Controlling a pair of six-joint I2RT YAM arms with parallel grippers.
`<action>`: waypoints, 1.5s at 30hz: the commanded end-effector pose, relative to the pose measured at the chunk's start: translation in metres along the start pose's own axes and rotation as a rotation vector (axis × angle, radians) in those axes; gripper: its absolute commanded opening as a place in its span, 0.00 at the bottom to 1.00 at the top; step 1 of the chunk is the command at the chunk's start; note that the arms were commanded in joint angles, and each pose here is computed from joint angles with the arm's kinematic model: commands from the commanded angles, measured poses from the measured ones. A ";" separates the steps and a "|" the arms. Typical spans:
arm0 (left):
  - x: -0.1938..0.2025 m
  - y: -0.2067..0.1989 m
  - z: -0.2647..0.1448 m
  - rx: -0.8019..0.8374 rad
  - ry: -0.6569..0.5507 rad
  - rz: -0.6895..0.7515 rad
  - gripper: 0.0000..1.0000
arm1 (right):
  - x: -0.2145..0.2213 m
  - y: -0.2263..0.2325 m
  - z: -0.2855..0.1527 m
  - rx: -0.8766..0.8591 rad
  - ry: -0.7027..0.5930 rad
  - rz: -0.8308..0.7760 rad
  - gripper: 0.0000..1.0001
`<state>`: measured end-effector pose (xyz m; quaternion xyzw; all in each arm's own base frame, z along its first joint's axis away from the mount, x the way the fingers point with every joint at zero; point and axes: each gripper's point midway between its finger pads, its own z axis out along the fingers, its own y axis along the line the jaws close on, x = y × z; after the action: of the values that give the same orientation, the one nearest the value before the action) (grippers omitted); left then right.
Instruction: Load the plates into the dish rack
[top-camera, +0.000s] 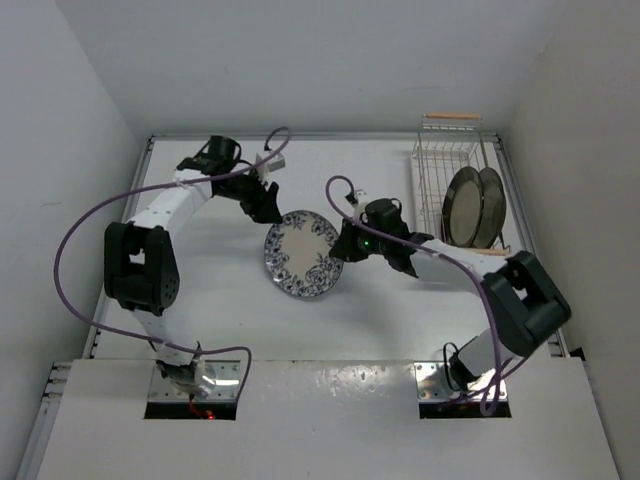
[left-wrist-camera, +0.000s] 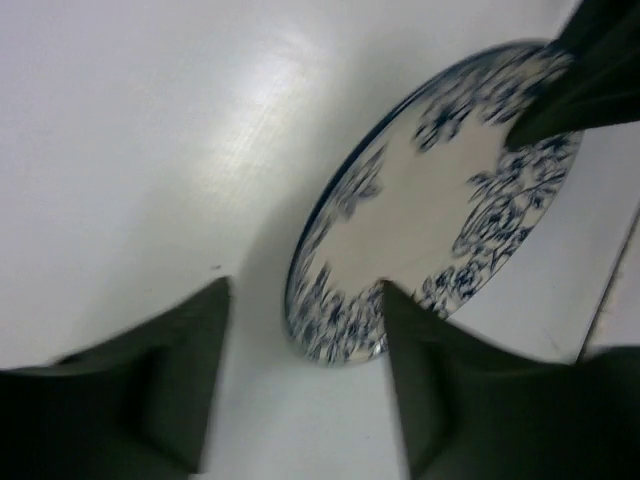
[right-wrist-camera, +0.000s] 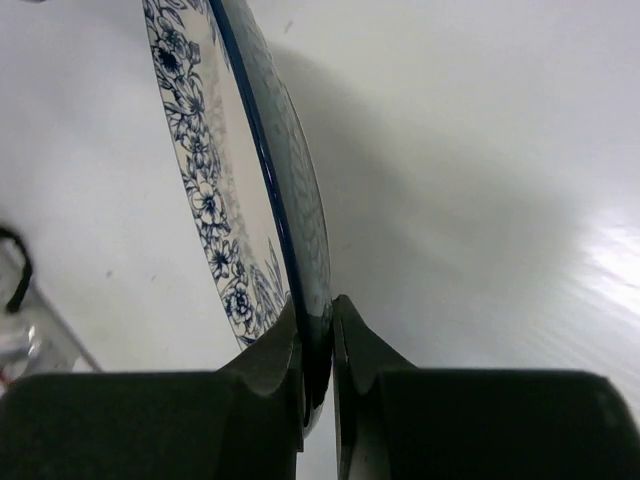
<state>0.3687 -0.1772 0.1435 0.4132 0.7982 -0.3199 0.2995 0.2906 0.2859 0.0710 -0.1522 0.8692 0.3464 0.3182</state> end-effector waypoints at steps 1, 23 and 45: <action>-0.045 0.027 -0.057 -0.138 -0.133 -0.029 0.74 | -0.133 0.018 -0.054 0.127 -0.390 -0.083 0.00; 0.014 0.109 -0.150 -0.426 -0.203 -0.423 0.89 | -0.239 -0.072 -0.318 1.205 -0.794 -0.321 0.00; 0.021 0.109 -0.146 -0.427 -0.188 -0.440 0.89 | -0.140 -0.144 -0.273 1.189 -0.586 -0.002 0.00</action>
<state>0.4209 -0.0094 0.1763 0.1278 0.8928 -0.2407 0.3586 0.3334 -0.0040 0.2154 0.0699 0.8254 -0.2138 0.5178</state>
